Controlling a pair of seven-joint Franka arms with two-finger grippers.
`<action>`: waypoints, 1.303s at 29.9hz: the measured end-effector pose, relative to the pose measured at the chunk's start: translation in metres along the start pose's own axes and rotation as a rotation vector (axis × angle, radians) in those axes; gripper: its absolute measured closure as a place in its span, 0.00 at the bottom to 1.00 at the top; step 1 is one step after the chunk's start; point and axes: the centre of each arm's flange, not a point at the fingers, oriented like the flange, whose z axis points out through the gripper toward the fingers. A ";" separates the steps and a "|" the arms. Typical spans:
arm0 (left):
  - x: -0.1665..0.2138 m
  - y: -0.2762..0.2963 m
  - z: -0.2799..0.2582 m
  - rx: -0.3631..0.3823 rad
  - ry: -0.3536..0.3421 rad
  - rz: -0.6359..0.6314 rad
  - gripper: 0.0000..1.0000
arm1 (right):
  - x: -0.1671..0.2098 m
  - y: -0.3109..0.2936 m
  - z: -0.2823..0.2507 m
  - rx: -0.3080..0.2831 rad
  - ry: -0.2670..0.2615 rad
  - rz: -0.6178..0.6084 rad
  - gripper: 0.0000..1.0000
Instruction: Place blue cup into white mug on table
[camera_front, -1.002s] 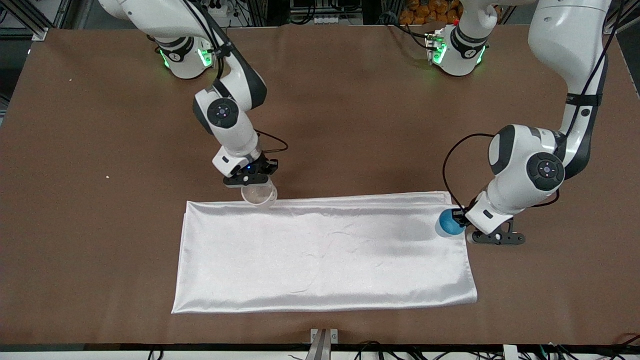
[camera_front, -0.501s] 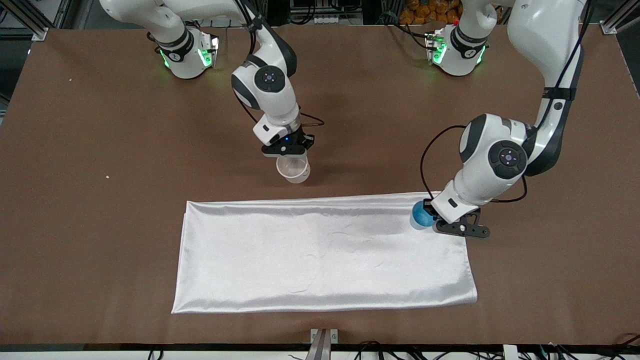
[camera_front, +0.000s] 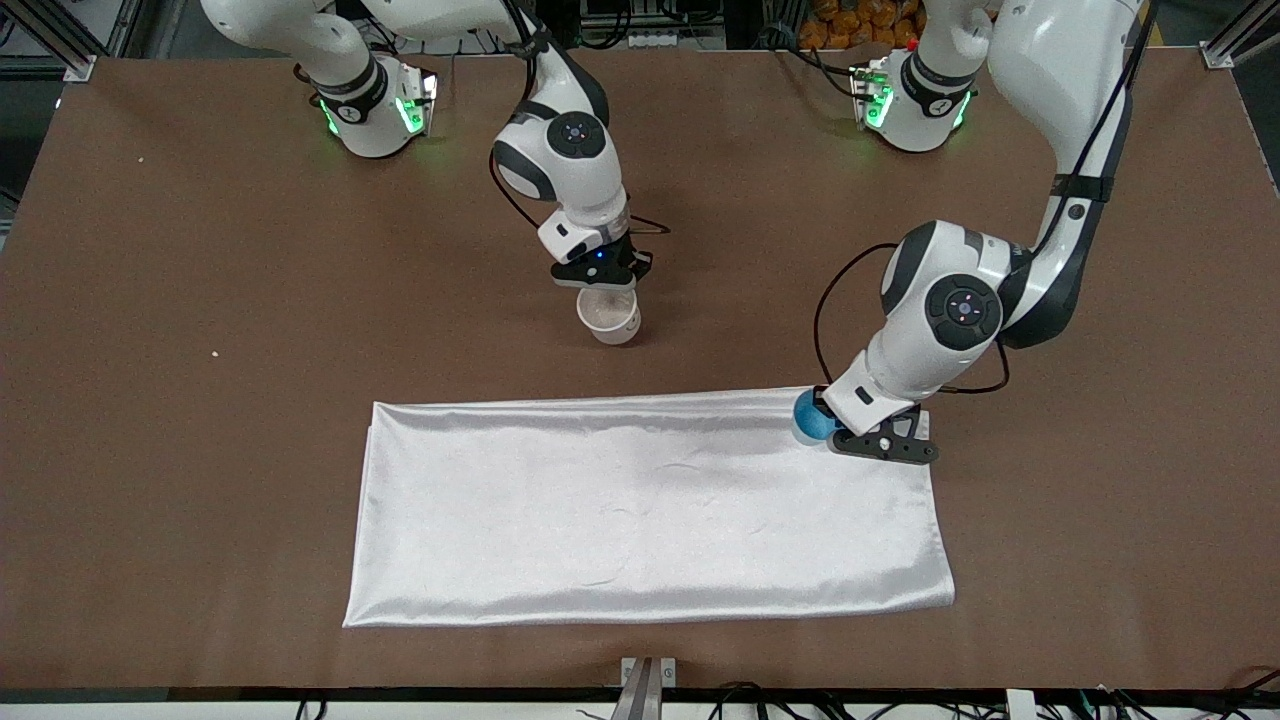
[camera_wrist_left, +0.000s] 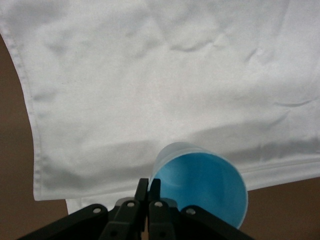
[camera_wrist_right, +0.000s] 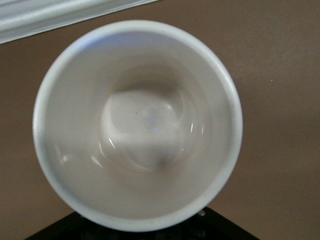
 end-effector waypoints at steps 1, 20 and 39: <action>-0.001 0.003 0.001 0.000 -0.002 -0.006 0.96 | -0.003 0.000 0.004 0.000 -0.001 0.004 0.82; -0.014 0.043 0.008 0.005 -0.026 -0.056 0.96 | -0.021 -0.005 0.025 -0.015 -0.002 0.106 0.55; -0.018 0.044 -0.017 0.020 -0.052 -0.069 0.96 | -0.009 -0.015 -0.023 -0.036 0.010 0.110 0.00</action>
